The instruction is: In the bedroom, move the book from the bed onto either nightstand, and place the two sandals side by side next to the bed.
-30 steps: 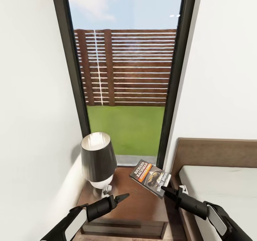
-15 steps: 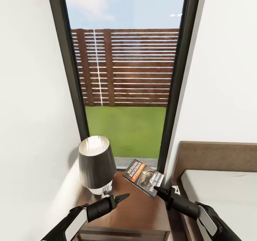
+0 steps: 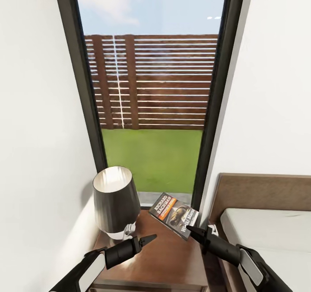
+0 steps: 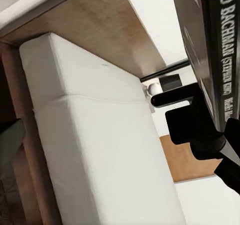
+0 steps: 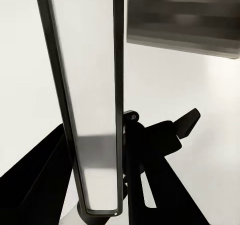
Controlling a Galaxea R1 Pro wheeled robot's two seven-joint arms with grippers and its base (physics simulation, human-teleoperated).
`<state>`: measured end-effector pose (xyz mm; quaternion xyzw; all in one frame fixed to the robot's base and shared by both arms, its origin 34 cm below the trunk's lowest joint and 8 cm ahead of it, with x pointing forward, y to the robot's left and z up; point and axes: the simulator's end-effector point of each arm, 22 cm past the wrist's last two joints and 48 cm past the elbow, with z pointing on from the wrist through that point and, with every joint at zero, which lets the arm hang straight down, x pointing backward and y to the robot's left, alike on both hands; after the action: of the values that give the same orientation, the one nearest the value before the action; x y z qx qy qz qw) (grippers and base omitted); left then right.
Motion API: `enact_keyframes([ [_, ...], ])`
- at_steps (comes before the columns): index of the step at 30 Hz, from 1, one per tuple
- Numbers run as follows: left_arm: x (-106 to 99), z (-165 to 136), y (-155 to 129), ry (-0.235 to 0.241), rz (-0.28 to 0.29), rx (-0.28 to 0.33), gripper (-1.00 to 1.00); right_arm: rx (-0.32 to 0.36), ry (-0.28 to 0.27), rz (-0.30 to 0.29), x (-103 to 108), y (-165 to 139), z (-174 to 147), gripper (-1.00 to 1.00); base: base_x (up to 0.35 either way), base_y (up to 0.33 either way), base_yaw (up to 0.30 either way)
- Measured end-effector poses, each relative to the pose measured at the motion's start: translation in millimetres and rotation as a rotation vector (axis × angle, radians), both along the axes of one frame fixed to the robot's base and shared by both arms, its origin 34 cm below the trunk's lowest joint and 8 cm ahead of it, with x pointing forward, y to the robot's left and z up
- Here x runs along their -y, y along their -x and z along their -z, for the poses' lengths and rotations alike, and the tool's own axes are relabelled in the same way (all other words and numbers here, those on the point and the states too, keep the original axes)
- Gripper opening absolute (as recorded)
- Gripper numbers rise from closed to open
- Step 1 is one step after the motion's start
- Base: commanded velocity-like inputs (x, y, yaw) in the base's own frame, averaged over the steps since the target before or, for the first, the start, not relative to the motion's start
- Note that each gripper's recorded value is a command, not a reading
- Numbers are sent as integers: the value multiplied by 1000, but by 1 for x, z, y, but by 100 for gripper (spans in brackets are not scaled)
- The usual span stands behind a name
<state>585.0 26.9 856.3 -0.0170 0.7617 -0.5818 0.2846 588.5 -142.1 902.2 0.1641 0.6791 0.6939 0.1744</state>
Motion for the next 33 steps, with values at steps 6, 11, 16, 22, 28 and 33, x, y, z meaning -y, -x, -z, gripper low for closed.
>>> enact_keyframes([
  [6, 0, 7, -1, -1, 0, -1, 100, 3, -5, 18, 5, -4, 4, -100, 0, 0, 0],
  [11, 0, 13, -2, -1, 0, -1, 100, 5, -8, 26, 7, -6, 10, -100, 0, 0, 0],
  [16, 1, 19, -2, 0, 0, 0, 100, 5, -8, 27, 8, -7, 16, -100, 0, 0, 0],
  [22, 1, 28, -3, 0, 0, 0, 100, 6, -9, 27, 8, -8, 24, -100, 0, 0, 0],
  [28, 1, 36, -3, 0, 0, 0, 100, 6, -9, 28, 8, -9, 33, -100, 0, 0, 0],
  [33, 1, 43, -4, 0, 0, 1, 100, 6, -8, 28, 8, -9, 40, -100, 0, 0, 0],
])
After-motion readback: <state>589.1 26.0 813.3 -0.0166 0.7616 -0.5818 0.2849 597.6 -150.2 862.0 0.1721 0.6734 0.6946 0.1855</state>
